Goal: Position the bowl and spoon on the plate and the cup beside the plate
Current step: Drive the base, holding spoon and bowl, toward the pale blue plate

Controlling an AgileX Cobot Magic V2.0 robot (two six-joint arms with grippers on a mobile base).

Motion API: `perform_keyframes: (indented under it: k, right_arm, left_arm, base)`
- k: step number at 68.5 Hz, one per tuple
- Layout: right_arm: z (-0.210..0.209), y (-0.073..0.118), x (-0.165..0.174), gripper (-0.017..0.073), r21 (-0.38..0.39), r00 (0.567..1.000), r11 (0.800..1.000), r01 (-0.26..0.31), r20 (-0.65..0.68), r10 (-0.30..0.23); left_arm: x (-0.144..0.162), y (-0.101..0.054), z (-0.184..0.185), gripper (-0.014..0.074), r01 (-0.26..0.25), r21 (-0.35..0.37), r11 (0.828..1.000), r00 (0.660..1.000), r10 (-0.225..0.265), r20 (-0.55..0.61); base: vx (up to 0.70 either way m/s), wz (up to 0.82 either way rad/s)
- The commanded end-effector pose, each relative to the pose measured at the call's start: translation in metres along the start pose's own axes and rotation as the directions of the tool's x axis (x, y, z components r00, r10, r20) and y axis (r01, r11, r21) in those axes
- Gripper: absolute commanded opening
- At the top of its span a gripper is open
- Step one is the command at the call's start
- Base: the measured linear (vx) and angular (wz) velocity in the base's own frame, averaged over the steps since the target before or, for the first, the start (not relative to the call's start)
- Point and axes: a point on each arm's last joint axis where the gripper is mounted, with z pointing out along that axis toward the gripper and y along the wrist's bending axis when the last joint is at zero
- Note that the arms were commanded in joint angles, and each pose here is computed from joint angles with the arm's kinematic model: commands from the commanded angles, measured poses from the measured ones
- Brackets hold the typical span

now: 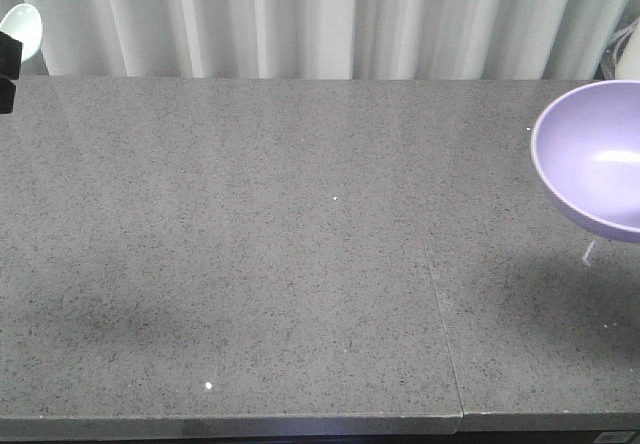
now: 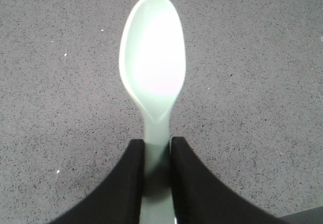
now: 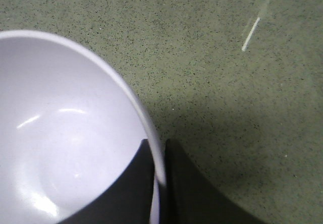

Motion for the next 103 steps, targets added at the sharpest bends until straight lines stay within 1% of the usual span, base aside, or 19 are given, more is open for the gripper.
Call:
perform_keyframes:
  k: [1, 13, 19, 103]
  right_arm:
    - [-0.033, -0.004, 0.003, -0.0010, 0.001, 0.994, 1.000, 0.002, 0.112, -0.002]
    - [-0.054, -0.006, 0.012, -0.0010, 0.004, 0.987, 1.000, 0.000, 0.162, -0.001]
    - [-0.058, -0.007, 0.014, -0.0010, 0.005, 0.985, 1.000, 0.014, 0.173, -0.015]
    - [-0.058, -0.007, 0.014, -0.0010, 0.005, 0.985, 1.000, 0.014, 0.170, -0.015]
  left_arm:
    - [-0.003, -0.002, -0.014, -0.0006, -0.004, 0.023, 1.000, 0.998, 0.002, 0.065]
    - [-0.003, -0.002, -0.014, -0.0006, -0.004, 0.023, 1.000, 0.998, 0.002, 0.065]
    - [-0.003, -0.002, -0.014, -0.0006, -0.004, 0.023, 1.000, 0.998, 0.002, 0.065]
    - [-0.003, -0.002, -0.014, -0.0006, -0.004, 0.023, 1.000, 0.998, 0.002, 0.065]
  base:
    - [0.00, 0.00]
    - [0.00, 0.00]
    - [0.00, 0.00]
    - [0.00, 0.00]
